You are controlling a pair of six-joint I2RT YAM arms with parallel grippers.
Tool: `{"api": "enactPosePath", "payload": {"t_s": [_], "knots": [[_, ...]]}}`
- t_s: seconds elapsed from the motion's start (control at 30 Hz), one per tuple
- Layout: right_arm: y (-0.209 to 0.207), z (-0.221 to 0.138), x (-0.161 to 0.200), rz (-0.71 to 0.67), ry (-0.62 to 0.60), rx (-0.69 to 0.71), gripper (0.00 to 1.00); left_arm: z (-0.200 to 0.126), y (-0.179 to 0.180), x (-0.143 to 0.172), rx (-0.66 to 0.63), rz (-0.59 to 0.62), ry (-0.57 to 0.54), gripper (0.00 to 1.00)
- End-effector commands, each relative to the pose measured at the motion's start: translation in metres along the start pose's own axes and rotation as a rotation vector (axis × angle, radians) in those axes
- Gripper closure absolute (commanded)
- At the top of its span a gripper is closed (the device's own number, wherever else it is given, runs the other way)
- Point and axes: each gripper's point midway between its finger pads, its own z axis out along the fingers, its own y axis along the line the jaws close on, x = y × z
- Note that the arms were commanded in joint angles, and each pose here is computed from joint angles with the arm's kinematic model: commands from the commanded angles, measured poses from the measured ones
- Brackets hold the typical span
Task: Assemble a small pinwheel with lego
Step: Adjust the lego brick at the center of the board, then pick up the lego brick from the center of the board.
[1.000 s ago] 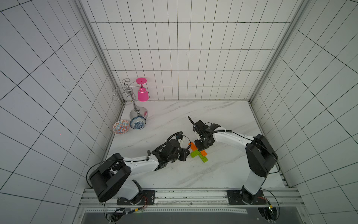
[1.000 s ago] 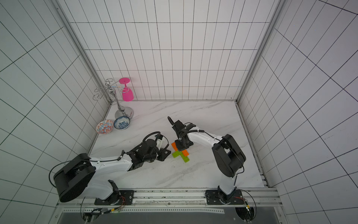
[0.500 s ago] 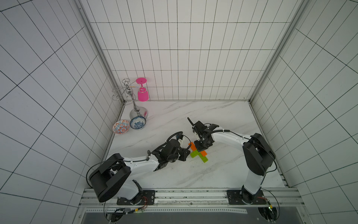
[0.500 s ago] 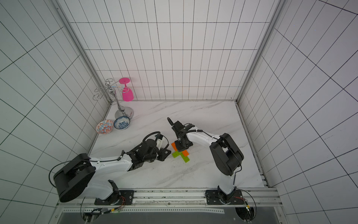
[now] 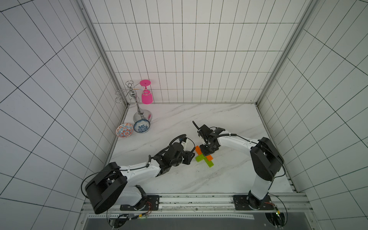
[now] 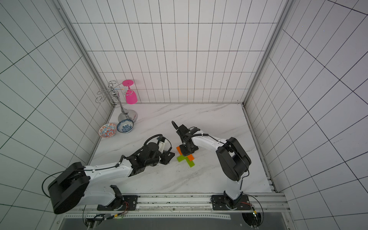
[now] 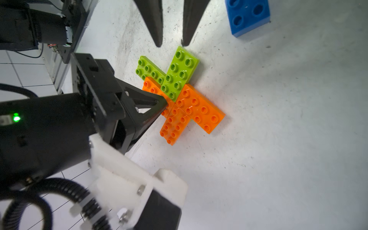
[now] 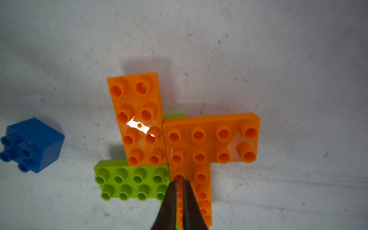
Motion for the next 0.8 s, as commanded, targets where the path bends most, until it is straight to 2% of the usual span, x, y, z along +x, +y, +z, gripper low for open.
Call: {"api": "enactPosePath", "payload": {"t_s": [0.0, 0.17, 0.43, 0.6, 0.67, 0.7, 0.77], "knots": [[0.004, -0.038, -0.016, -0.008, -0.075, 0.0, 0.86, -0.01, -0.002, -0.018, -0.036, 0.021, -0.055, 0.71], [0.01, -0.052, -0.019, -0.029, -0.113, -0.001, 0.82, -0.019, 0.012, -0.018, -0.063, -0.012, -0.069, 0.67], [0.088, -0.044, -0.02, -0.262, -0.123, -0.05, 0.74, -0.063, 0.085, -0.009, -0.115, -0.248, -0.176, 0.65], [0.118, -0.036, -0.028, -0.245, -0.114, -0.065, 0.66, -0.09, 0.12, -0.009, -0.152, -0.334, -0.277, 0.62], [0.127, -0.032, -0.027, -0.228, -0.093, -0.097, 0.59, -0.097, 0.125, -0.01, -0.163, -0.338, -0.284, 0.62], [0.131, -0.03, -0.026, -0.253, -0.086, -0.116, 0.57, -0.098, 0.126, -0.01, -0.164, -0.334, -0.285, 0.62], [0.136, -0.025, -0.026, -0.392, -0.1, -0.108, 0.57, -0.099, 0.126, -0.009, -0.163, -0.329, -0.28, 0.62]]}}
